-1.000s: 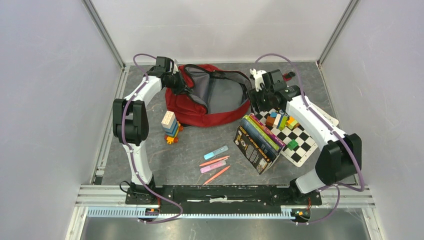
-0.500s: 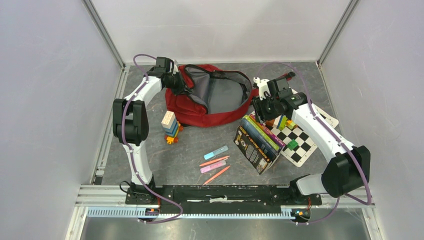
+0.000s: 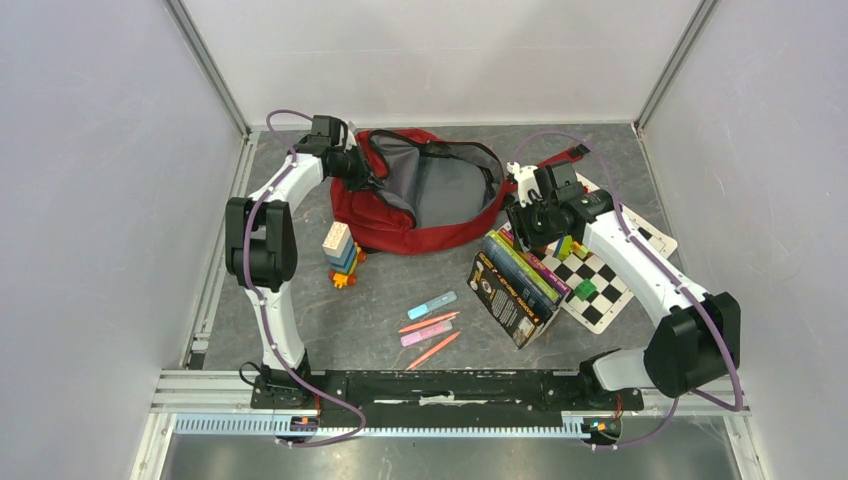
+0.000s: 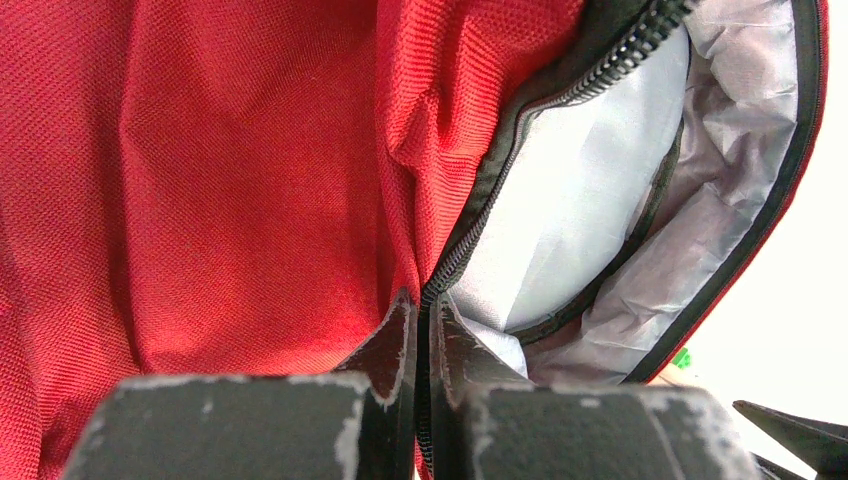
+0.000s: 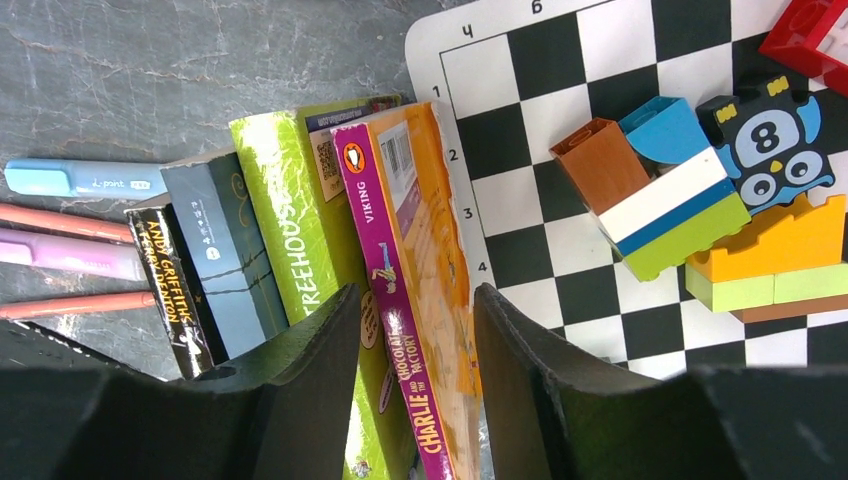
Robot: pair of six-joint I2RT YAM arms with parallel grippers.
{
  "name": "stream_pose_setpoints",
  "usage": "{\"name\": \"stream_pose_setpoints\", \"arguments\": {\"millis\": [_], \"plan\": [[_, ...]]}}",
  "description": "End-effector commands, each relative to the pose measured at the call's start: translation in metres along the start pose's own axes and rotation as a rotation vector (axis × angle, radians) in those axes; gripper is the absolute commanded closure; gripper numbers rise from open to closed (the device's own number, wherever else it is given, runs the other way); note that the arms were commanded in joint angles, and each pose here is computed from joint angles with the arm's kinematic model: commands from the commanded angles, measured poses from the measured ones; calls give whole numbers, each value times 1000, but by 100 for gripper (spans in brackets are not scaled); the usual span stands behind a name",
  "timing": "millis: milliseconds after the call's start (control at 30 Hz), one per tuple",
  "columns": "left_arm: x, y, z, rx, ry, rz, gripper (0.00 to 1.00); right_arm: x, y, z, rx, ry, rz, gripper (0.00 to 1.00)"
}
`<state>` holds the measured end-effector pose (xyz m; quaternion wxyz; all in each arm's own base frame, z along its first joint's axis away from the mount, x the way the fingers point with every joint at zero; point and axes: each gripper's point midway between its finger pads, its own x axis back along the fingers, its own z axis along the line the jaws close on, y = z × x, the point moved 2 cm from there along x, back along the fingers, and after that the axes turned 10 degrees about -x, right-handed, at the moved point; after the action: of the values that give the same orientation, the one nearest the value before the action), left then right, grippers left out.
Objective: Pack the student bag
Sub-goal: Pick up the book from the center of the board.
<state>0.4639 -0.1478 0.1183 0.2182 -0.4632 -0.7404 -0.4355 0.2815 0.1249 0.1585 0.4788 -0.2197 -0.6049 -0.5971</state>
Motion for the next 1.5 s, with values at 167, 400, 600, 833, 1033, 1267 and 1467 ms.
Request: {"name": "stream_pose_setpoints", "arguments": {"millis": [167, 400, 600, 833, 1033, 1267, 1467], "plan": [[21, 14, -15, -45, -24, -72, 98, 4, 1, -4, 22, -23, -39, 55], [22, 15, -16, -49, -24, -78, 98, 4, -3, -10, 26, -52, -37, 57], [22, 14, -16, -49, -24, -77, 98, 0, -8, -11, 19, -57, -38, 57], [22, 15, -16, -53, -30, -80, 98, -15, -26, -9, 11, -41, 0, 61], [25, 18, -20, -74, -46, -90, 98, -8, -17, -23, -13, -144, -43, 89], [35, 29, -33, -133, -89, -140, 98, 45, 51, -51, -14, -398, -223, 100], [44, 35, -41, -166, -112, -167, 98, 86, 116, -41, -45, -396, -406, 100]]}}
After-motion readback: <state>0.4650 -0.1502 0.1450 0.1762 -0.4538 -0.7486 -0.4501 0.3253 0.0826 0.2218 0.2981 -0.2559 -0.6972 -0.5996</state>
